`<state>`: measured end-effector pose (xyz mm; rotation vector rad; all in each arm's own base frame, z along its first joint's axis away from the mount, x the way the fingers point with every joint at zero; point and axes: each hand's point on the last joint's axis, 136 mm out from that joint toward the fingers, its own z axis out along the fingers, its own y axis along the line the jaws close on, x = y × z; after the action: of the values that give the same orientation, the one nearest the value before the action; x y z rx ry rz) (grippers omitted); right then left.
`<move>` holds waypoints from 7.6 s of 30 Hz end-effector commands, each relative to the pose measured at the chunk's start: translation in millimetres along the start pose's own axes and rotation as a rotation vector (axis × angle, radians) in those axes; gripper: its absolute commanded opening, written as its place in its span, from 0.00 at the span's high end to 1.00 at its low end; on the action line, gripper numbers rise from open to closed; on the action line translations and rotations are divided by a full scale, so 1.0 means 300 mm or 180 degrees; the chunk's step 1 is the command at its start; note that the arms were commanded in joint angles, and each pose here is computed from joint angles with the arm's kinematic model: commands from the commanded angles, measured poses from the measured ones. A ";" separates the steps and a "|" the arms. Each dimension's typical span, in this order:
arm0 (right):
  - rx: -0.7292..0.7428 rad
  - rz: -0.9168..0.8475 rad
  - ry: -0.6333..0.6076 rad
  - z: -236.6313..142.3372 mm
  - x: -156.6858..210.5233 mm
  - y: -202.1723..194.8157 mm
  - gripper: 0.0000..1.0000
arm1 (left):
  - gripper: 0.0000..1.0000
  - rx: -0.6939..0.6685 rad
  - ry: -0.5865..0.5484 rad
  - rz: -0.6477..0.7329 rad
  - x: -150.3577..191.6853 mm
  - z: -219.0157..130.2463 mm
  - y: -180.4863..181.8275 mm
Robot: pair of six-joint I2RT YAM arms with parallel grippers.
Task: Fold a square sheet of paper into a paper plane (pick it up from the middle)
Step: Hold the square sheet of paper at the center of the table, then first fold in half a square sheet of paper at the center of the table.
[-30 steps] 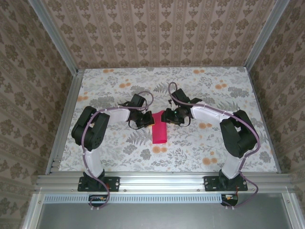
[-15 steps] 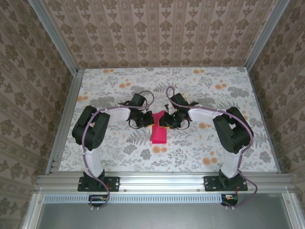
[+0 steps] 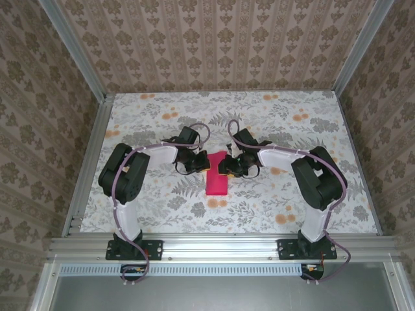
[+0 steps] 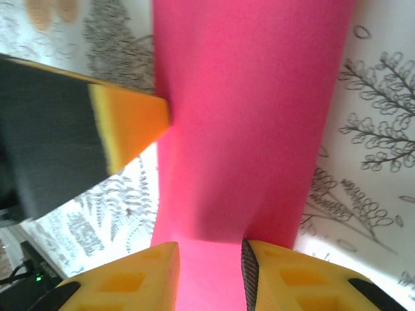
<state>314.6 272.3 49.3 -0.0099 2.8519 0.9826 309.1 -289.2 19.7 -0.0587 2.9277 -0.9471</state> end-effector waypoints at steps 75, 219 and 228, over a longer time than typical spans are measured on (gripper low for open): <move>0.0031 0.0221 0.0504 0.067 0.292 -0.085 0.85 | 1.00 -0.0578 0.0227 -0.0157 0.056 0.060 0.162; -0.0133 0.0358 -0.0053 0.126 0.017 -0.062 0.87 | 0.94 0.0471 -0.0083 0.0271 -0.143 -0.016 -0.218; -0.0148 0.0363 -0.0037 0.121 0.027 -0.063 0.87 | 0.98 0.0174 -0.0029 0.0208 -0.150 0.055 -0.125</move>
<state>316.9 282.8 15.5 0.1261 2.8188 1.0564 351.5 -329.7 36.3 0.0307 2.8593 -1.0662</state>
